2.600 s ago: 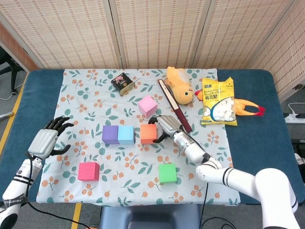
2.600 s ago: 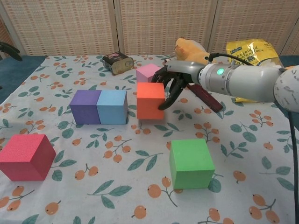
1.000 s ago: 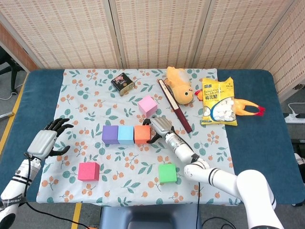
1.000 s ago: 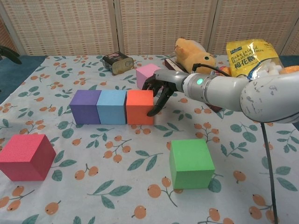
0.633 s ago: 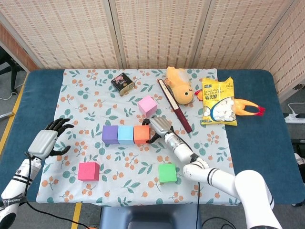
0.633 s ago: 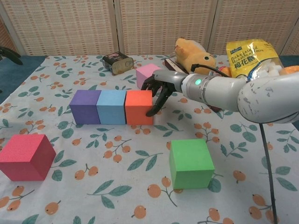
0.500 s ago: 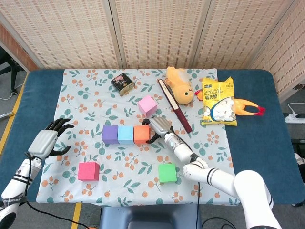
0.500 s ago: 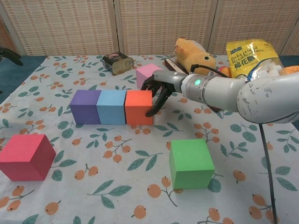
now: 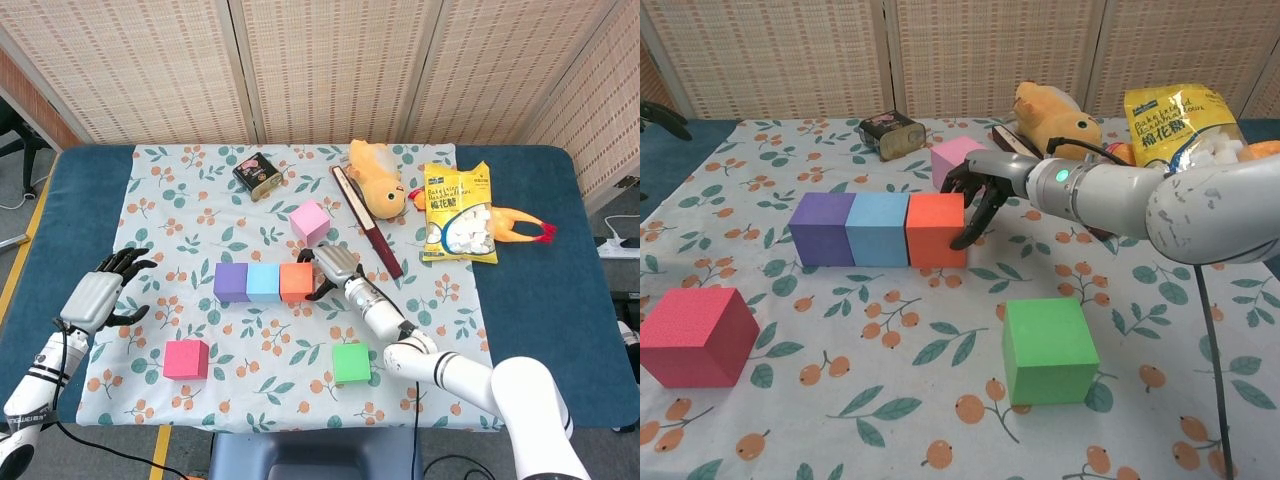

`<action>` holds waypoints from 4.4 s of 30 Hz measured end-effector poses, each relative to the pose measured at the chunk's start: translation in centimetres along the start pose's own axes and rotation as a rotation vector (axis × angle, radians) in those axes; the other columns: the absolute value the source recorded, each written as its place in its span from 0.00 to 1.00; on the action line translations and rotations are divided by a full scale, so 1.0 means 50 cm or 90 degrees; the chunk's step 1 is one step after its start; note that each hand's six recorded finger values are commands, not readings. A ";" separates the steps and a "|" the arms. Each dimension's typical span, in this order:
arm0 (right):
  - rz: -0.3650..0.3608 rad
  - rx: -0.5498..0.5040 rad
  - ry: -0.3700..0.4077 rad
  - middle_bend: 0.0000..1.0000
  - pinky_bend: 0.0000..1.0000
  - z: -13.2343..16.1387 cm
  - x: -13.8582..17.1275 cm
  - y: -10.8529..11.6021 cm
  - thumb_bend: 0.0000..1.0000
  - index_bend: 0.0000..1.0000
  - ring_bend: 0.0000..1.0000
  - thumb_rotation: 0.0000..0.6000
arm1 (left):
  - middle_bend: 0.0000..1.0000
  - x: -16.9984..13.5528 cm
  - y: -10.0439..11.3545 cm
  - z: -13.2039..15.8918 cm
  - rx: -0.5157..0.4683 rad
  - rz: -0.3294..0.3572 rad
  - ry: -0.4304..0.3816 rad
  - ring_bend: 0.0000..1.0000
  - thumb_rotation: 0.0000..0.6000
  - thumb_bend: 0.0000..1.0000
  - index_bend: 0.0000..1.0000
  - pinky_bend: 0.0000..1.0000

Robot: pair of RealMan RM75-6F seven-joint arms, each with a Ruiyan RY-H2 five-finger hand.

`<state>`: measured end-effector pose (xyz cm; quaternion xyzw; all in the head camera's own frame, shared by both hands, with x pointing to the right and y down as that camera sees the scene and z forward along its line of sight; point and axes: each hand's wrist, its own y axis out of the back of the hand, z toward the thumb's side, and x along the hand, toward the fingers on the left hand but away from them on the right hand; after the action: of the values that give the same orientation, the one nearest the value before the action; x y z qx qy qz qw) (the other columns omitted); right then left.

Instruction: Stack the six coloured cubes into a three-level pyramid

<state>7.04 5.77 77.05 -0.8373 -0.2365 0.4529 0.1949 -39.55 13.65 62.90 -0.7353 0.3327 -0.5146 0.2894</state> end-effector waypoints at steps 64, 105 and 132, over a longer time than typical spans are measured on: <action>0.006 -0.005 0.021 0.18 0.21 0.010 0.034 0.018 0.04 0.00 0.11 1.00 | 0.07 0.001 -0.002 0.013 0.012 -0.008 -0.013 0.05 1.00 0.31 0.21 0.13; -0.060 0.033 0.003 0.09 0.00 -0.002 -0.008 0.040 0.00 0.00 0.00 1.00 | 0.07 -0.009 0.010 0.001 0.005 0.003 -0.007 0.05 1.00 0.31 0.21 0.13; -0.126 0.023 0.024 0.08 0.02 -0.063 0.143 0.126 0.00 0.00 0.00 1.00 | 0.12 -0.054 -0.008 -0.006 0.046 -0.039 -0.020 0.10 1.00 0.32 0.27 0.14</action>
<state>14.48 4.39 70.51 -0.8147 -0.3061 0.4196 0.2579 -40.45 15.97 61.79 -0.7424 0.2863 -0.5233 0.3051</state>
